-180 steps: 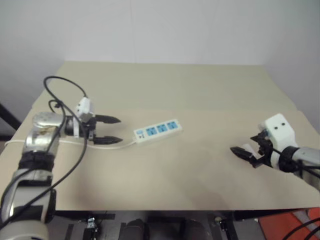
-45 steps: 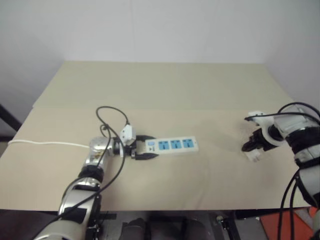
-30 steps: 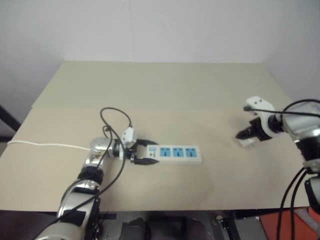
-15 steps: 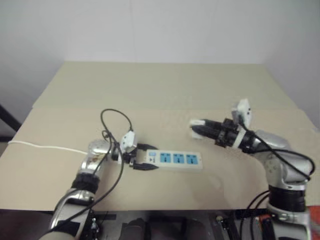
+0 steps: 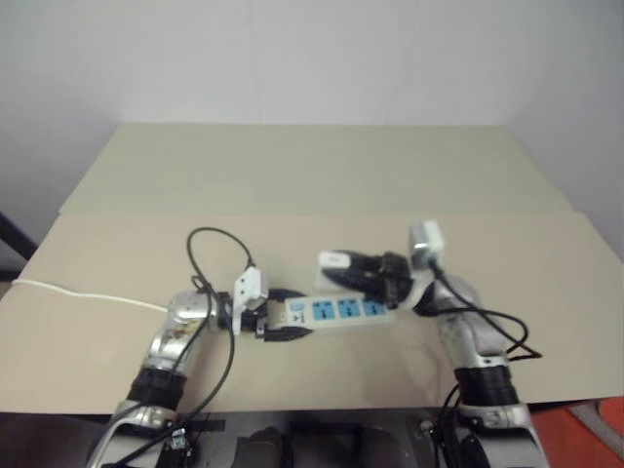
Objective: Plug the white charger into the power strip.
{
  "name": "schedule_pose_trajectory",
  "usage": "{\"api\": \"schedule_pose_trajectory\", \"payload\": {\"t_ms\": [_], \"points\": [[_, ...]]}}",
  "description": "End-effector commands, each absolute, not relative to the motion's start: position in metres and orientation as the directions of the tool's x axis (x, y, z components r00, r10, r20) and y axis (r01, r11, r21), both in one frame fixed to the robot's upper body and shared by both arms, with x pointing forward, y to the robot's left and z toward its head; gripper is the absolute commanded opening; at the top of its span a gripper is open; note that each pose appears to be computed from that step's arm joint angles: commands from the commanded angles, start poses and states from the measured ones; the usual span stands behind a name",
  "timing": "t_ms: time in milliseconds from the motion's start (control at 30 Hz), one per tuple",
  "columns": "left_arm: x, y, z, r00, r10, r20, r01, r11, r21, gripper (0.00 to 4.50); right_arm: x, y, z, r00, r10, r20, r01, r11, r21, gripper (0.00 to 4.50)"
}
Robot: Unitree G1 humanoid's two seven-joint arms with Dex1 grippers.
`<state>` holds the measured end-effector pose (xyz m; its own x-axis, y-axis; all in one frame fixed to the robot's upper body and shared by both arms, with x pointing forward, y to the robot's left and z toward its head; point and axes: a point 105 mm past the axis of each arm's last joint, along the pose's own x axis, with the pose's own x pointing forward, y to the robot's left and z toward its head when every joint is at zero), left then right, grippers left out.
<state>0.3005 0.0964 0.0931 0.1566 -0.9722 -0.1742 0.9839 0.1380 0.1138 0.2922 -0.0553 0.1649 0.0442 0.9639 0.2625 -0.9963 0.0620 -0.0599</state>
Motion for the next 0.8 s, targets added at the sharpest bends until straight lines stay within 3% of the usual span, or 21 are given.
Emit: {"api": "schedule_pose_trajectory", "payload": {"t_ms": [33,433,800], "points": [[0.296,0.095,0.098,0.130,-0.976,-0.174,0.986,0.109,0.124,3.27,0.291,-0.048,0.166,-0.042,0.977,0.208,-0.983,-0.004,-0.184,1.10],[0.292,0.098,0.101,0.089,-0.979,-0.186,0.991,0.069,0.112,3.27,0.320,-0.051,0.166,-0.007,0.988,0.151,-0.969,0.030,-0.247,1.10],[0.296,0.096,0.095,0.103,-0.976,-0.189,0.989,0.080,0.123,3.27,0.311,-0.050,0.155,0.020,0.989,0.145,-0.980,0.048,-0.192,1.10]]}}
